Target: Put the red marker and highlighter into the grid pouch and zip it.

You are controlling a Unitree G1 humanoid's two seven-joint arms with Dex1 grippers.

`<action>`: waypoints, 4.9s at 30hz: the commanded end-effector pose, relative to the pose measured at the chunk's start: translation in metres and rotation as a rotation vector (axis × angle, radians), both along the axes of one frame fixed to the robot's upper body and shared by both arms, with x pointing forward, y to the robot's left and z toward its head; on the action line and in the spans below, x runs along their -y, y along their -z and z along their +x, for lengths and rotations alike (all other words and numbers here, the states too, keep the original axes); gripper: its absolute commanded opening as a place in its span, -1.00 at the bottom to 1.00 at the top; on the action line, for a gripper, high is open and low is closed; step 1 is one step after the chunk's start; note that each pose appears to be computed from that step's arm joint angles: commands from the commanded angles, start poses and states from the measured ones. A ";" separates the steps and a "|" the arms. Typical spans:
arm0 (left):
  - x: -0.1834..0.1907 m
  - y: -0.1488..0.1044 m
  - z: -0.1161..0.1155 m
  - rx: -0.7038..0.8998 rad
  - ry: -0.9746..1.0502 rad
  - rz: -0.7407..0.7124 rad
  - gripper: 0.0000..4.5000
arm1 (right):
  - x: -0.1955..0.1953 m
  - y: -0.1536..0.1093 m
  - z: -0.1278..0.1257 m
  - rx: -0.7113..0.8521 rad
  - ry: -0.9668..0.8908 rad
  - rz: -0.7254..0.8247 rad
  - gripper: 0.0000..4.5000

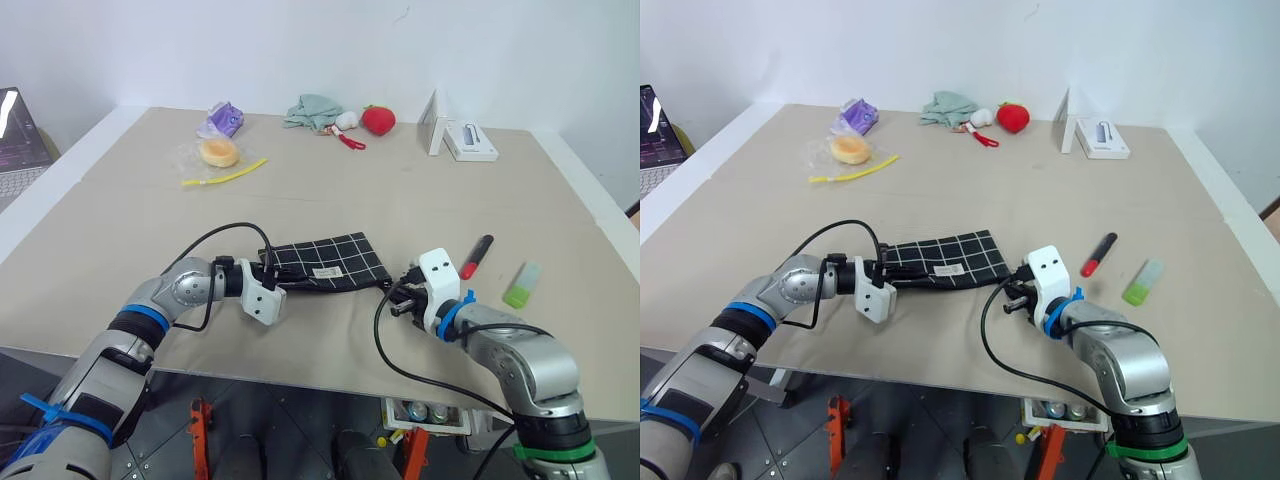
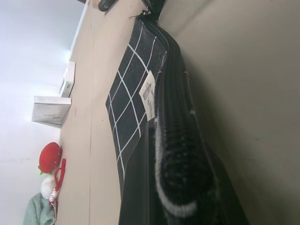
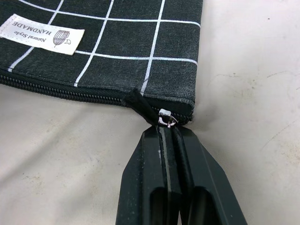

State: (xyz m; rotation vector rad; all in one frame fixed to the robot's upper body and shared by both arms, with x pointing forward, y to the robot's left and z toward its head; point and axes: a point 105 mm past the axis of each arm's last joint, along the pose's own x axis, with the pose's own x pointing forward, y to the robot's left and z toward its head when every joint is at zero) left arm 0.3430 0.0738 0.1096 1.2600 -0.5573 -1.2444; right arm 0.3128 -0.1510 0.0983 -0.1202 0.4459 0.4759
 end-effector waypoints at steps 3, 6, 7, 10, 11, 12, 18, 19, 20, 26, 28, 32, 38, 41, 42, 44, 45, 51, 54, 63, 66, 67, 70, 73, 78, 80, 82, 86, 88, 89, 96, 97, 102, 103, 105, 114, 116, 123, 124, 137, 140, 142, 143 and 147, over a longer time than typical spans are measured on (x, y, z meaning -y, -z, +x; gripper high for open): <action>0.006 0.016 -0.006 -0.051 0.007 0.010 -1.00 | -0.020 0.002 -0.006 -0.013 -0.078 0.027 -0.99; 0.006 0.016 -0.006 -0.054 0.005 0.005 -1.00 | -0.028 0.003 -0.009 -0.019 -0.106 0.034 -0.99; 0.006 0.016 -0.006 -0.054 0.005 0.003 -1.00 | -0.031 0.003 -0.010 -0.021 -0.114 0.037 -0.99; 0.007 0.015 -0.006 -0.055 0.003 0.000 -1.00 | -0.038 0.003 -0.012 -0.022 -0.140 0.044 -0.99; 0.007 0.015 -0.006 -0.055 0.003 -0.001 -1.00 | -0.041 0.003 -0.013 -0.022 -0.148 0.047 -0.99; 0.007 0.015 -0.005 -0.055 0.002 -0.003 -1.00 | -0.044 0.003 -0.013 -0.024 -0.157 0.049 -0.99; 0.008 0.014 -0.005 -0.059 0.000 -0.010 -1.00 | -0.065 0.002 -0.022 -0.026 -0.238 0.074 -0.99; 0.008 0.014 -0.005 -0.059 0.000 -0.012 -1.00 | -0.068 0.002 -0.024 -0.025 -0.253 0.076 -0.99; 0.009 0.014 -0.005 -0.060 0.000 -0.014 -1.00 | -0.071 0.002 -0.025 -0.026 -0.265 0.080 -0.99; 0.010 0.014 -0.005 -0.061 -0.001 -0.019 -1.00 | -0.094 -0.011 -0.031 0.008 -0.340 0.154 -0.99; 0.010 0.014 -0.005 -0.062 -0.002 -0.020 -1.00 | -0.101 -0.016 -0.033 0.017 -0.367 0.183 -0.99; 0.011 0.014 -0.005 -0.062 0.000 -0.019 -1.00 | -0.111 -0.023 -0.034 0.027 -0.396 0.216 -0.99; 0.011 0.014 -0.005 -0.063 -0.001 -0.021 -1.00 | -0.109 -0.030 -0.026 0.073 -0.367 0.228 -0.99; 0.008 0.013 -0.005 -0.065 -0.007 -0.023 -1.00 | -0.093 -0.039 -0.024 0.108 -0.346 0.226 -0.99; 0.007 0.013 -0.005 -0.065 -0.012 -0.025 -1.00 | -0.086 -0.043 -0.025 0.119 -0.344 0.226 -0.99; 0.005 0.011 -0.003 -0.068 -0.024 -0.034 -1.00 | -0.071 -0.057 -0.028 0.154 -0.358 0.249 -0.54; 0.004 0.010 -0.002 -0.069 -0.030 -0.038 -1.00 | -0.066 -0.064 -0.029 0.168 -0.365 0.265 -0.28; 0.006 -0.012 0.007 -0.102 -0.076 -0.162 -1.00 | 0.003 -0.109 0.006 0.370 -0.025 0.338 0.95; 0.008 -0.017 0.008 -0.122 -0.083 -0.193 -1.00 | 0.048 -0.098 0.031 0.373 0.295 0.202 0.95; 0.016 -0.025 0.006 -0.155 -0.074 -0.235 -1.00 | 0.096 -0.058 0.045 0.298 0.747 0.053 0.95; 0.017 -0.023 0.003 -0.162 -0.070 -0.233 -1.00 | 0.105 -0.052 0.047 0.283 0.837 0.057 0.95; 0.017 -0.022 0.002 -0.164 -0.070 -0.232 -1.00 | 0.109 -0.052 0.047 0.287 0.865 0.040 0.95; 0.016 -0.021 0.000 -0.167 -0.072 -0.230 -1.00 | 0.113 -0.044 0.049 0.255 0.877 0.022 0.95; 0.017 -0.021 -0.001 -0.167 -0.072 -0.232 -1.00 | 0.112 -0.033 0.049 0.205 0.879 0.026 0.95; 0.017 -0.025 -0.002 -0.162 -0.074 -0.248 -1.00 | 0.106 -0.020 0.048 0.139 0.866 0.045 0.85; 0.017 -0.028 -0.001 -0.162 -0.077 -0.258 -1.00 | 0.107 -0.020 0.048 0.135 0.868 0.048 0.56; 0.016 -0.029 -0.001 -0.164 -0.078 -0.264 -1.00 | 0.108 -0.021 0.049 0.136 0.868 0.056 0.12; 0.015 -0.032 0.001 -0.171 -0.084 -0.284 -1.00 | 0.114 -0.046 0.053 0.225 0.820 0.070 -0.77; 0.016 -0.035 0.001 -0.178 -0.083 -0.302 -1.00 | 0.110 -0.070 0.057 0.314 0.710 0.041 -0.77; 0.016 -0.036 0.001 -0.182 -0.083 -0.310 -1.00 | 0.107 -0.080 0.057 0.349 0.650 0.026 -0.77; 0.018 -0.049 -0.002 -0.221 -0.059 -0.367 -1.00 | 0.043 -0.135 -0.012 0.465 -0.416 -0.187 -0.77; 0.018 -0.049 -0.003 -0.227 -0.057 -0.366 -1.00 | 0.043 -0.129 -0.026 0.401 -0.519 -0.228 -0.77; 0.017 -0.052 -0.002 -0.253 -0.054 -0.370 -1.00 | 0.060 -0.118 -0.043 0.221 -0.643 -0.398 -0.77; 0.018 -0.053 -0.002 -0.254 -0.054 -0.373 -1.00 | 0.065 -0.114 -0.041 0.206 -0.640 -0.439 -0.77; 0.018 -0.054 -0.002 -0.255 -0.052 -0.377 -1.00 | 0.073 -0.108 -0.035 0.200 -0.619 -0.495 -0.77; 0.018 -0.053 -0.005 -0.255 -0.048 -0.368 -1.00 | 0.080 -0.103 -0.014 0.250 -0.551 -0.523 -0.77; 0.018 -0.054 -0.005 -0.254 -0.048 -0.367 -1.00 | 0.080 -0.104 -0.011 0.261 -0.543 -0.519 -0.77; 0.017 -0.052 -0.005 -0.252 -0.055 -0.363 -1.00 | 0.068 -0.104 -0.031 0.207 -0.645 -0.424 -0.77; 0.017 -0.051 -0.005 -0.254 -0.056 -0.361 -1.00 | 0.068 -0.104 -0.034 0.193 -0.658 -0.419 -0.77; 0.017 -0.051 -0.005 -0.254 -0.057 -0.361 -1.00 | 0.081 -0.112 -0.020 0.240 -0.580 -0.458 -0.77; 0.017 -0.051 -0.005 -0.254 -0.057 -0.361 -1.00 | 0.083 -0.110 -0.017 0.239 -0.573 -0.476 -0.77; 0.017 -0.051 -0.005 -0.253 -0.056 -0.362 -1.00 | 0.085 -0.108 -0.015 0.238 -0.569 -0.488 -0.77; 0.018 -0.052 -0.005 -0.253 -0.055 -0.363 -1.00 | 0.085 -0.107 -0.013 0.240 -0.568 -0.500 -0.77; 0.021 -0.052 -0.007 -0.253 -0.042 -0.360 -1.00 | 0.073 -0.102 -0.007 0.261 -0.606 -0.530 -0.77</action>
